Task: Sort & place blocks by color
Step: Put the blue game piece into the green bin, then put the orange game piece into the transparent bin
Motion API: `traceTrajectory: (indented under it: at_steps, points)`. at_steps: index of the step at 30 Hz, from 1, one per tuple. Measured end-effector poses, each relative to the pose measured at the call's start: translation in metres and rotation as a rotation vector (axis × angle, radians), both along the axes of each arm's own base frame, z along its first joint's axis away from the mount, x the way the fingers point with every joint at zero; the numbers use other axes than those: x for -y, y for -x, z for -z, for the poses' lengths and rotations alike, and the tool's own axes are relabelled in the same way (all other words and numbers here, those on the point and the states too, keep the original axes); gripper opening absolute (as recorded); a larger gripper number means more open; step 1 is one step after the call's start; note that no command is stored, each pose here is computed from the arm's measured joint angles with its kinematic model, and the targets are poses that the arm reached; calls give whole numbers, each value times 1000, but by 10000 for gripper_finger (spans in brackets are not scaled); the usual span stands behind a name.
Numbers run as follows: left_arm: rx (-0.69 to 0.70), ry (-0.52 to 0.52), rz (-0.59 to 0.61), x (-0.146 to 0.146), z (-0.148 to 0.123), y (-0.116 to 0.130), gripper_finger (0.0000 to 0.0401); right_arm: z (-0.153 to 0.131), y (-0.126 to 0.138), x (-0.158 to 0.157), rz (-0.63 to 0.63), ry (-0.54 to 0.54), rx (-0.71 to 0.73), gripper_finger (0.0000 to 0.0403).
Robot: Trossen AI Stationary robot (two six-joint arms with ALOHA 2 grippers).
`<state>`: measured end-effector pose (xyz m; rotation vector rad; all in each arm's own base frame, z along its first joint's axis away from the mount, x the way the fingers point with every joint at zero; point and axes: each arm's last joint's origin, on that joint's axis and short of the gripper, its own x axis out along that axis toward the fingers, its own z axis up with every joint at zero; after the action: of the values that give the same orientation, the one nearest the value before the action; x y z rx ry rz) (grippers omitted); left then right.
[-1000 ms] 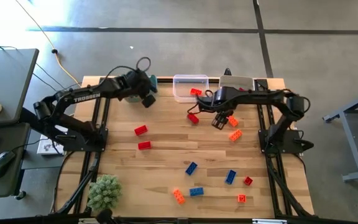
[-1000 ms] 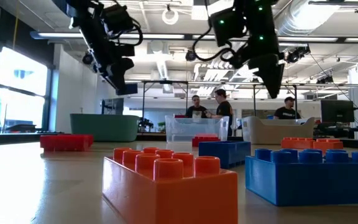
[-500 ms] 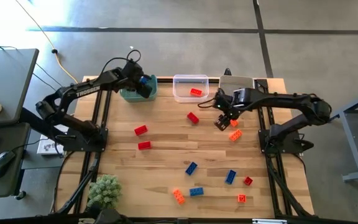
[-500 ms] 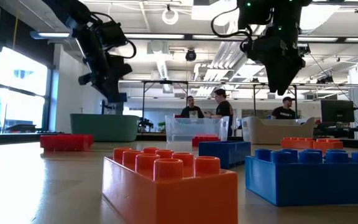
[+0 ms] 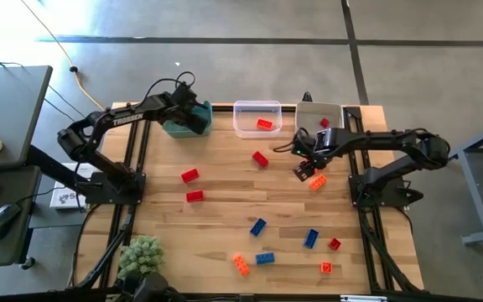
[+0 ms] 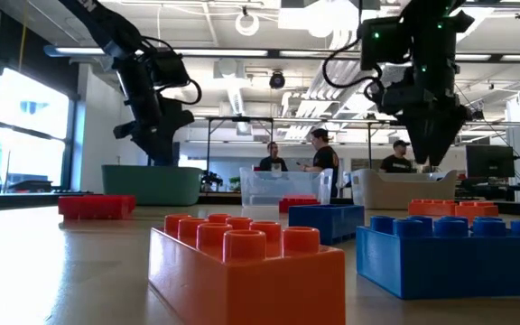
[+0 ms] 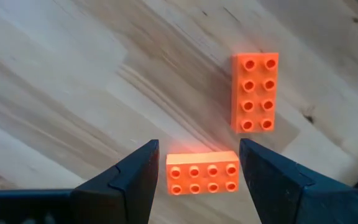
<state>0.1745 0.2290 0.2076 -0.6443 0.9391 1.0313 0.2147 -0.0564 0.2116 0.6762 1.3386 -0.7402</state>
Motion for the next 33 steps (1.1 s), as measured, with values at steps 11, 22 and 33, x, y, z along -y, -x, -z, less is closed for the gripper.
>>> traceTrajectory:
  at_steps: [11,22,33]
  points:
    - [44,32,22,1,0,-2,180,6,2,4,18,86,-15,211]
    - [203,-9,110,-12,-50,-18,203,6,8,25,-16,86,-23,218]
    - [373,-137,239,-7,-128,-46,202,17,7,43,-20,46,-47,243]
